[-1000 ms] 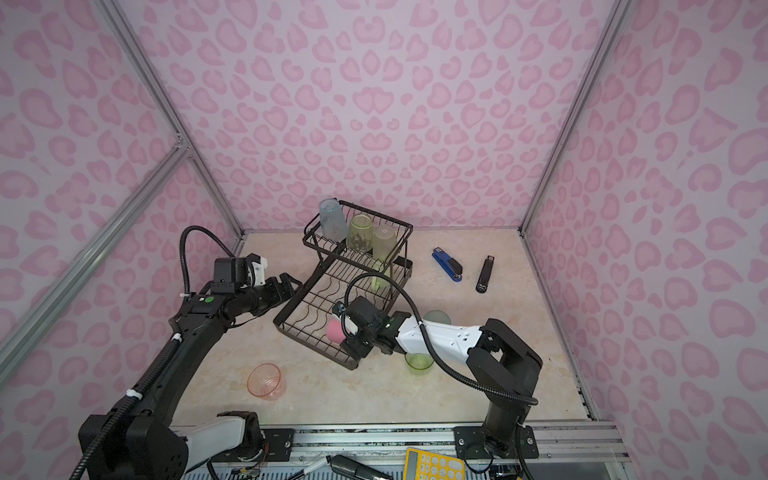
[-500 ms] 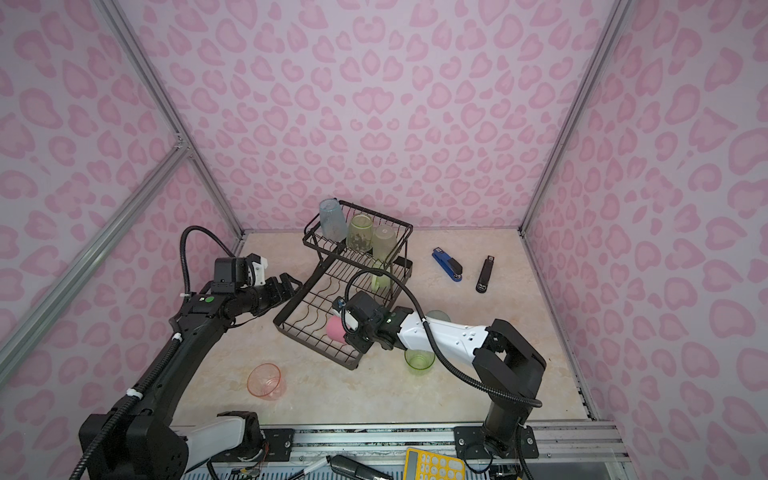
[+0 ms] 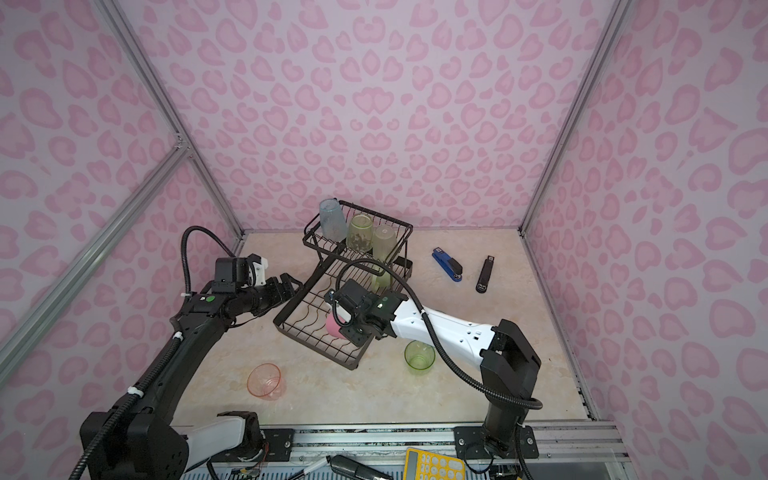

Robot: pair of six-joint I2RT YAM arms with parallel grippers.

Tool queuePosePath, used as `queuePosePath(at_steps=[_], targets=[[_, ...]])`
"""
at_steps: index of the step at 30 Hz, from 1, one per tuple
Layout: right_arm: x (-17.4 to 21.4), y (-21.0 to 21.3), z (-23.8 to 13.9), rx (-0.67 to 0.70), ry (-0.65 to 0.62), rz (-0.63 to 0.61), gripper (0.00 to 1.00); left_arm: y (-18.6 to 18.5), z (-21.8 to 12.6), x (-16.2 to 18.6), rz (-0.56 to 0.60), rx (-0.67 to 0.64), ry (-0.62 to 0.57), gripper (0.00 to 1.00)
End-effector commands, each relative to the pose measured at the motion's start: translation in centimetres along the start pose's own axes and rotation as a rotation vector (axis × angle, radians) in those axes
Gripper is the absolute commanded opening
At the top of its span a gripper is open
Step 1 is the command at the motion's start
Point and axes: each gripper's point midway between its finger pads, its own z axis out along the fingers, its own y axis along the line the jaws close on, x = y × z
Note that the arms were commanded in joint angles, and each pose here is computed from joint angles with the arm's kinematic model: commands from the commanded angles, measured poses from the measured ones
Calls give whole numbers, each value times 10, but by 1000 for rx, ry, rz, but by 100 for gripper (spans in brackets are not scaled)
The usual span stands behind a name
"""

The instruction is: Load the cups into the dish rack

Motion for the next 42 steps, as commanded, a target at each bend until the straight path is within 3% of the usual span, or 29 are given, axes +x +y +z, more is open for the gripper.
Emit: queuePosePath(at_steps=[1, 11, 19, 42], targets=[[27, -13, -8, 85, 149, -31, 45, -3, 1, -7, 9, 15, -26, 94], [37, -25, -12, 222, 309, -101, 45, -3, 1, -6, 7, 15, -24, 93], [32, -27, -6, 250, 359, -146, 46, -3, 0, -6, 8, 16, -26, 93], [22, -29, 25, 191, 419, -201, 50, -3, 1, -7, 6, 17, -24, 93]])
